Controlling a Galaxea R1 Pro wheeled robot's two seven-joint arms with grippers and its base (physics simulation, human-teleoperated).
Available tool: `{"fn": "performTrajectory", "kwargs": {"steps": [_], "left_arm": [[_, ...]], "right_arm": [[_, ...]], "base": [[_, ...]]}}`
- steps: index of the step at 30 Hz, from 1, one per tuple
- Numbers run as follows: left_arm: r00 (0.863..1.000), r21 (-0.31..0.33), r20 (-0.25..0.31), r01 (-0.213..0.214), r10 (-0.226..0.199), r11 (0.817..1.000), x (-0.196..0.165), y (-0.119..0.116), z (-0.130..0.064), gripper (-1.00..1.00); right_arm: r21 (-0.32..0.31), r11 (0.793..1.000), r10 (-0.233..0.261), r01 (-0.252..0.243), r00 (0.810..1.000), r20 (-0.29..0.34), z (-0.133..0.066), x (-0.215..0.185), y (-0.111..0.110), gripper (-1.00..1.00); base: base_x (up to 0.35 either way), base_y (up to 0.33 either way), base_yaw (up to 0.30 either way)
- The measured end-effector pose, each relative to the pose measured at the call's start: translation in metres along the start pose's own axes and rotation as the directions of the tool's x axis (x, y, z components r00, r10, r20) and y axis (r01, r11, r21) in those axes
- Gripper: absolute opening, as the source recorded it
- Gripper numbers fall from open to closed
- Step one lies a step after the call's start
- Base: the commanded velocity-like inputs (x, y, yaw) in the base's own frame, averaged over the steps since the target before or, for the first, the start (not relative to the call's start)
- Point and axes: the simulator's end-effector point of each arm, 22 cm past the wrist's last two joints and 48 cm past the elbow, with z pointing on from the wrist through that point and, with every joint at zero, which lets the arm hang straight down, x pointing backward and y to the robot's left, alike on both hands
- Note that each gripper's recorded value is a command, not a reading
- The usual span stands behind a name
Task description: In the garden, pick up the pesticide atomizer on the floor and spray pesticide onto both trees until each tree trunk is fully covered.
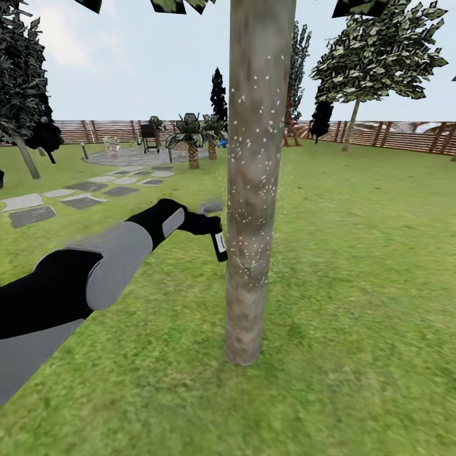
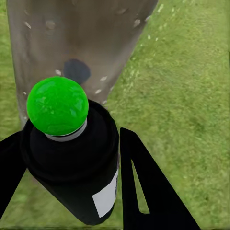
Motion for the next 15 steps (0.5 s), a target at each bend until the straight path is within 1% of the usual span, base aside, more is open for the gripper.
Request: {"fn": "performTrajectory", "kwargs": {"steps": [1,2,3,4,5,6,7,8,9,10,13,14,15], "left_arm": [[1.000,-0.001,-0.008,0.004,-0.004,1.000,0.011,0.003,0.005,-1.00],[1.000,0.011,0.003,0.027,-0.027,1.000,0.031,0.007,0.016,-1.00],[1.000,-0.005,-0.013,0.008,-0.008,1.000,0.053,0.017,0.025,-1.00],[1.000,0.002,-0.004,0.024,-0.024,1.000,0.066,0.019,0.031,-1.00],[1.000,0.003,-0.004,0.030,-0.030,1.000,0.083,0.022,0.037,-1.00],[0.999,0.005,-0.002,0.040,-0.040,0.999,0.105,0.026,0.046,-1.00],[0.999,0.001,-0.013,0.046,-0.046,0.999,0.135,0.032,0.054,-1.00],[0.997,0.003,-0.018,0.071,-0.071,0.997,0.173,0.037,0.063,-1.00],[0.996,-0.003,-0.037,0.082,-0.082,0.997,0.221,0.042,0.072,-1.00],[0.995,-0.006,-0.049,0.089,-0.089,0.996,0.256,0.044,0.076,-1.00],[0.995,-0.027,-0.034,0.092,-0.093,0.995,0.321,0.053,0.077,-1.00],[0.995,-0.037,-0.036,0.093,-0.094,0.995,0.337,0.059,0.075,-1.00],[0.994,-0.056,-0.034,0.098,-0.100,0.994,0.348,0.071,0.070,-1.00]], "right_arm": [[0.000,1.000,0.000,0.000,1.000,-0.001,0.000,0.000,0.000,1.00],[0.000,1.000,0.000,0.000,1.000,0.000,0.000,0.000,0.000,1.00],[0.000,1.000,-0.001,0.001,1.000,-0.001,0.000,0.000,0.000,1.00],[0.001,1.000,-0.001,0.001,1.000,0.002,0.000,-0.001,-0.001,1.00],[0.001,1.000,-0.001,0.001,1.000,0.002,0.000,0.000,-0.001,1.00],[-0.001,1.000,0.000,0.000,1.000,-0.002,0.000,0.002,0.000,1.00],[-0.002,1.000,-0.001,0.001,1.000,-0.011,-0.002,0.008,0.001,1.00],[-0.001,1.000,-0.001,0.001,1.000,-0.015,-0.003,0.011,0.001,1.00],[-0.001,1.000,-0.002,0.002,1.000,-0.018,-0.003,0.014,0.001,1.00],[-0.001,1.000,-0.002,0.002,1.000,-0.020,-0.003,0.015,0.000,1.00],[-0.001,1.000,-0.002,0.002,1.000,-0.022,-0.004,0.016,0.001,1.00],[-0.002,1.000,-0.002,0.002,1.000,-0.022,-0.004,0.016,0.001,1.00],[-0.002,1.000,-0.002,0.002,1.000,-0.022,-0.004,0.016,0.001,1.00]], "base": [[0.000,0.000,0.000],[0.000,0.000,0.000],[0.000,0.000,0.000],[0.000,0.000,0.000],[0.000,0.000,0.000],[0.000,0.000,0.000],[0.000,0.000,0.000],[0.000,0.000,0.000],[0.000,0.000,0.000],[0.000,0.000,0.000],[0.000,0.000,0.000],[0.000,0.000,0.000],[0.000,0.000,0.000]]}}
